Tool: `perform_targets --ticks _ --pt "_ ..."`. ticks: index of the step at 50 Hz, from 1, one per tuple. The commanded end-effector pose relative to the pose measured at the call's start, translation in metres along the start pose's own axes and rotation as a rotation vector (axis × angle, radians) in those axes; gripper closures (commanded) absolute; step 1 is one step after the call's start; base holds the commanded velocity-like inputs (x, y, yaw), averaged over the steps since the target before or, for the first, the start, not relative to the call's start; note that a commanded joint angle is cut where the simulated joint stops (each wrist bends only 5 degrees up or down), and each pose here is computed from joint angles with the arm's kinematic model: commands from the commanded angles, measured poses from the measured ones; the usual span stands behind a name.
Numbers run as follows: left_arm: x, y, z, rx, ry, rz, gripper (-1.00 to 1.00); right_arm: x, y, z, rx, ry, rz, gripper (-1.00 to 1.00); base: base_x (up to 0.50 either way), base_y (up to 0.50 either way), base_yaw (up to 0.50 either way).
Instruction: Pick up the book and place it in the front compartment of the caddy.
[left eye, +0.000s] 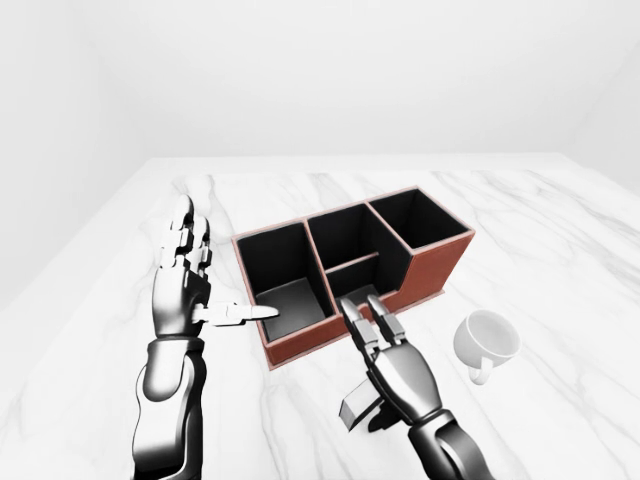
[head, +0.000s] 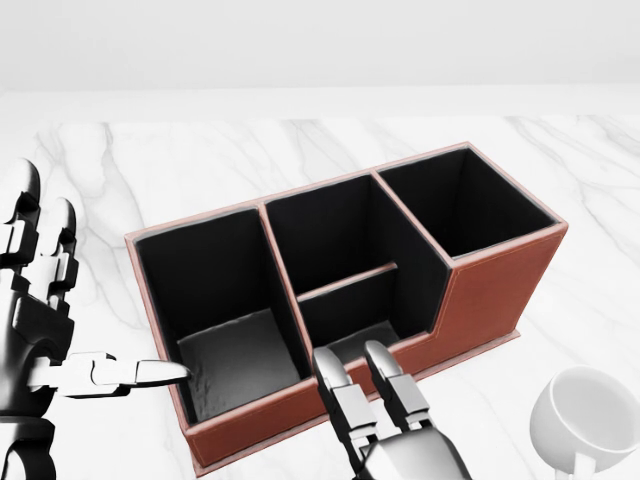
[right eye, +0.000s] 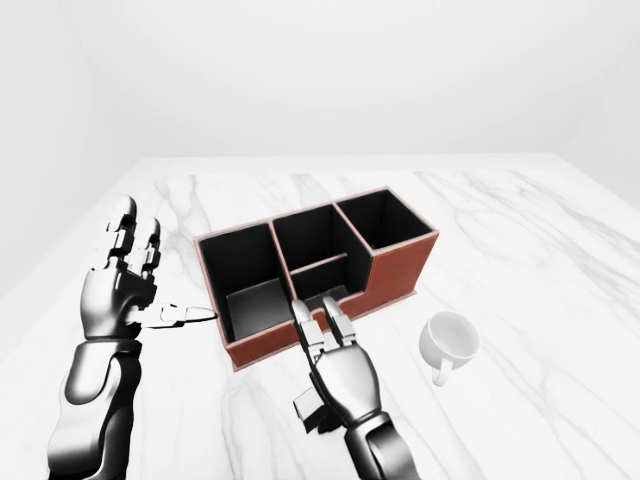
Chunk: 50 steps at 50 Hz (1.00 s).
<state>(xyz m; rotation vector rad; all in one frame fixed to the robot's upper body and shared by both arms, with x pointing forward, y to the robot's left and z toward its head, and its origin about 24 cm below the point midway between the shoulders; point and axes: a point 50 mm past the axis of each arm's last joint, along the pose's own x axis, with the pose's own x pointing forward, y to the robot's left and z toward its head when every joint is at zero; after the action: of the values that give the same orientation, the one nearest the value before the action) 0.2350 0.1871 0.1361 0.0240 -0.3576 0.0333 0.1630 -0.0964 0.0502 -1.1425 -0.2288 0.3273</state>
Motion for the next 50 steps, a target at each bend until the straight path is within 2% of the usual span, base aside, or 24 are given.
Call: perform_targets --ticks 1,50 --pt "0.000 0.000 -0.001 0.000 0.003 -0.001 -1.00 0.001 0.007 -0.004 -0.004 0.012 0.010 -1.00 0.00 0.00 0.00" --pt "0.000 0.000 -0.001 0.003 0.004 0.003 -1.00 0.000 0.026 -0.010 -0.029 0.032 0.040 -1.00 0.00 0.00 0.00"
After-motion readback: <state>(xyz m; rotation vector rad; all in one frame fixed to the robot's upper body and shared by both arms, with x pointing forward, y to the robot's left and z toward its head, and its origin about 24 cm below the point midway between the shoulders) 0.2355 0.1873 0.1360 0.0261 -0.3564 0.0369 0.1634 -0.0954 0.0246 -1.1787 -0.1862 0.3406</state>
